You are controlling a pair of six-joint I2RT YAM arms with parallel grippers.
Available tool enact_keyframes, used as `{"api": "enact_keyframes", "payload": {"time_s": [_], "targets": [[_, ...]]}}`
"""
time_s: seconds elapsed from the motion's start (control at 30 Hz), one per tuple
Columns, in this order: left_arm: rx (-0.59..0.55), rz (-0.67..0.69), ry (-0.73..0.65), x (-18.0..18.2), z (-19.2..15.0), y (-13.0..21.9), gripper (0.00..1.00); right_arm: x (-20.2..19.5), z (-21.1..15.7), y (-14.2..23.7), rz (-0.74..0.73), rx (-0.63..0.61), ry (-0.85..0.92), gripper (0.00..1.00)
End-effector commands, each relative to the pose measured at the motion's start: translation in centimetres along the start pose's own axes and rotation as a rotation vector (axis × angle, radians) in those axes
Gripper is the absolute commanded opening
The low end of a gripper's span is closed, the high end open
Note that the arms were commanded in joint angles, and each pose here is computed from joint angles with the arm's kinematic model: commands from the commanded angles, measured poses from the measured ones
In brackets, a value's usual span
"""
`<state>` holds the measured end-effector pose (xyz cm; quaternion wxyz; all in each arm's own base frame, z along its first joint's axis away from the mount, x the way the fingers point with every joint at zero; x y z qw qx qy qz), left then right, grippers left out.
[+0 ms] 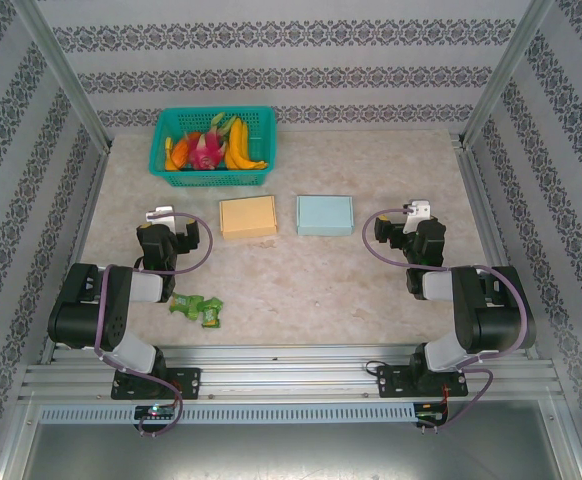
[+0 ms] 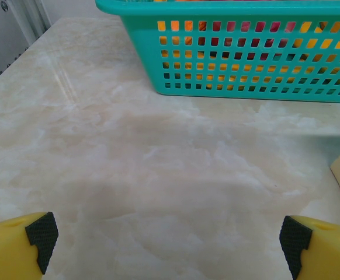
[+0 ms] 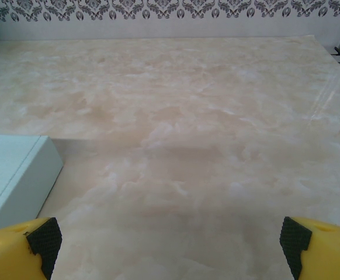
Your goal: Fold the paper box
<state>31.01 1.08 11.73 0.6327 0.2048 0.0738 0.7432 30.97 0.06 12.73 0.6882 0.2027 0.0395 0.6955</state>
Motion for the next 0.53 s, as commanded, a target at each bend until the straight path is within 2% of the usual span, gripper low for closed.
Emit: {"api": "enact_keyframes", "payload": {"time_s": [0.0,0.43,0.5], "targets": [[-0.001,-0.014,-0.017,-0.2,0.2,-0.1,1.00,0.3,0.7,-0.1,0.002,-0.023,0.002,0.98],[-0.002,-0.013,-0.016,-0.2,0.2,-0.1,1.00,0.2,0.7,-0.4,0.004,0.012,-0.003,0.98],[-0.001,-0.013,-0.016,-0.2,0.2,-0.1,1.00,1.4,0.2,0.3,-0.029,-0.037,0.069,0.98]]}}
Point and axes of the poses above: each hand's point on the last joint's axis, 136 mm out from that joint toward the fingers, its own y axis back along the fingers, its own x axis along the line the jaws close on, z = x × y, the point moved 9 cm from there along y, back along the fingers, and after that the axes turned 11 degrees about -y, right-handed, at the moved point
